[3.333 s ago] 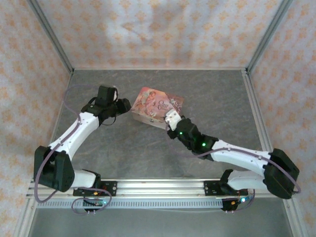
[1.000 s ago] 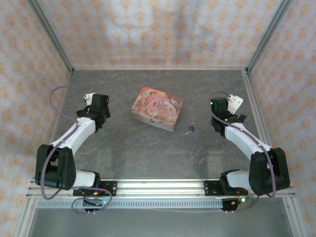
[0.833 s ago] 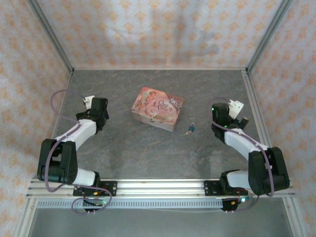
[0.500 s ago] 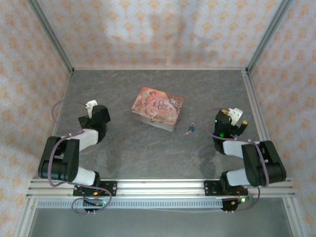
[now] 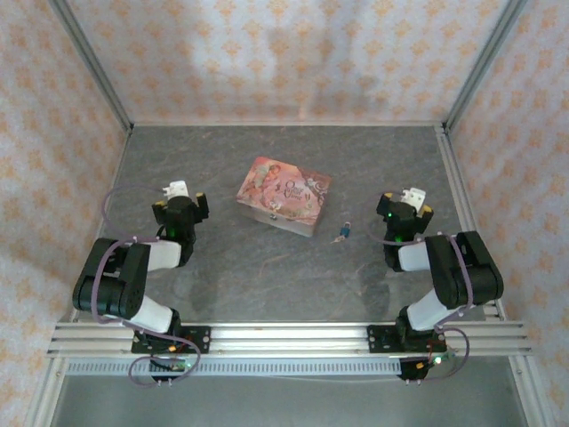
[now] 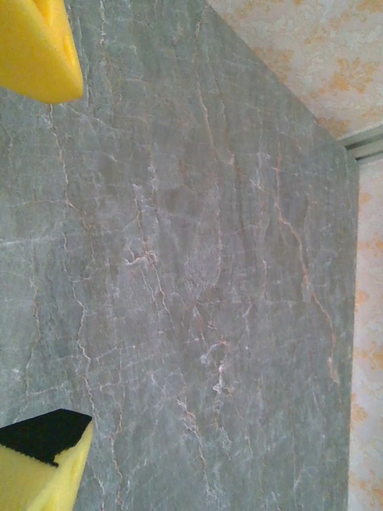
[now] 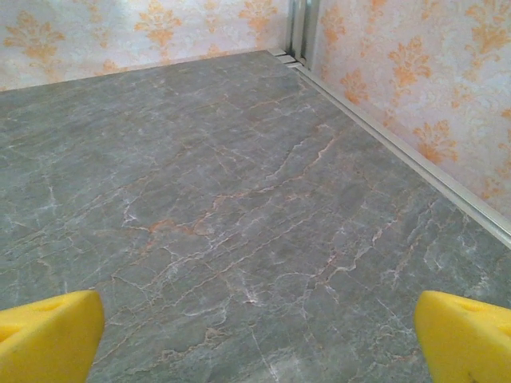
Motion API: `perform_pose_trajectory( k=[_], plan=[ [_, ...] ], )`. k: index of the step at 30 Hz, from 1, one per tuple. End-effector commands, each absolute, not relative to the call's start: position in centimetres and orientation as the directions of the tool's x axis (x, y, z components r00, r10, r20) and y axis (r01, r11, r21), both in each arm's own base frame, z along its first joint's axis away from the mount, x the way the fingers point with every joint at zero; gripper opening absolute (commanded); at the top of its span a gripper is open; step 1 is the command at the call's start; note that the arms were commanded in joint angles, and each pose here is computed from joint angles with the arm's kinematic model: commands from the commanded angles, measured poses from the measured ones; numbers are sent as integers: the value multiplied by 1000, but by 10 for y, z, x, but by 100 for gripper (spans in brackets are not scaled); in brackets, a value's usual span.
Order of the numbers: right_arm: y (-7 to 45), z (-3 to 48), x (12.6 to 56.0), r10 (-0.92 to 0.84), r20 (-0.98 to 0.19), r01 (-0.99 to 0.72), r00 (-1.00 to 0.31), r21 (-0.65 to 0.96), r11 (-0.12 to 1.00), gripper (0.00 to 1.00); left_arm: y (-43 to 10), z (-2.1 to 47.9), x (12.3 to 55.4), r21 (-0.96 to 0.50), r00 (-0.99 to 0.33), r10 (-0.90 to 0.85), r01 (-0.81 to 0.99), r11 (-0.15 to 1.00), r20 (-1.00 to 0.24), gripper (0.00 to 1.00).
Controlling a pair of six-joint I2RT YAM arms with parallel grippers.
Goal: Unlock the padlock with the key
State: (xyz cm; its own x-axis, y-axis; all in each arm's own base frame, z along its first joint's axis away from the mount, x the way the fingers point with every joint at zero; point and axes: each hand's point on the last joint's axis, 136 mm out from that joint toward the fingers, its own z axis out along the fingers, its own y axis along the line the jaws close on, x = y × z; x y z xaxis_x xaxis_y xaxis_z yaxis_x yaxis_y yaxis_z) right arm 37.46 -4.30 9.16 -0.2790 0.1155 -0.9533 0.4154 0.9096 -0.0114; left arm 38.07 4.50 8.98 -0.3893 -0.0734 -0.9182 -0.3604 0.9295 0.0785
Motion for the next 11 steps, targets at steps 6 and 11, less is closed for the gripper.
perform_pose_trajectory(
  k=[6,11],
  plan=[
    [-47,98,384,152,-953,412,-263,32,911,100,43,99,384,86,-358,-50,-353,932,-932,100],
    [-47,99,384,148,-955,409,-256,31,912,100,43,99,384,85,-360,-51,-352,932,-932,100]
  ],
)
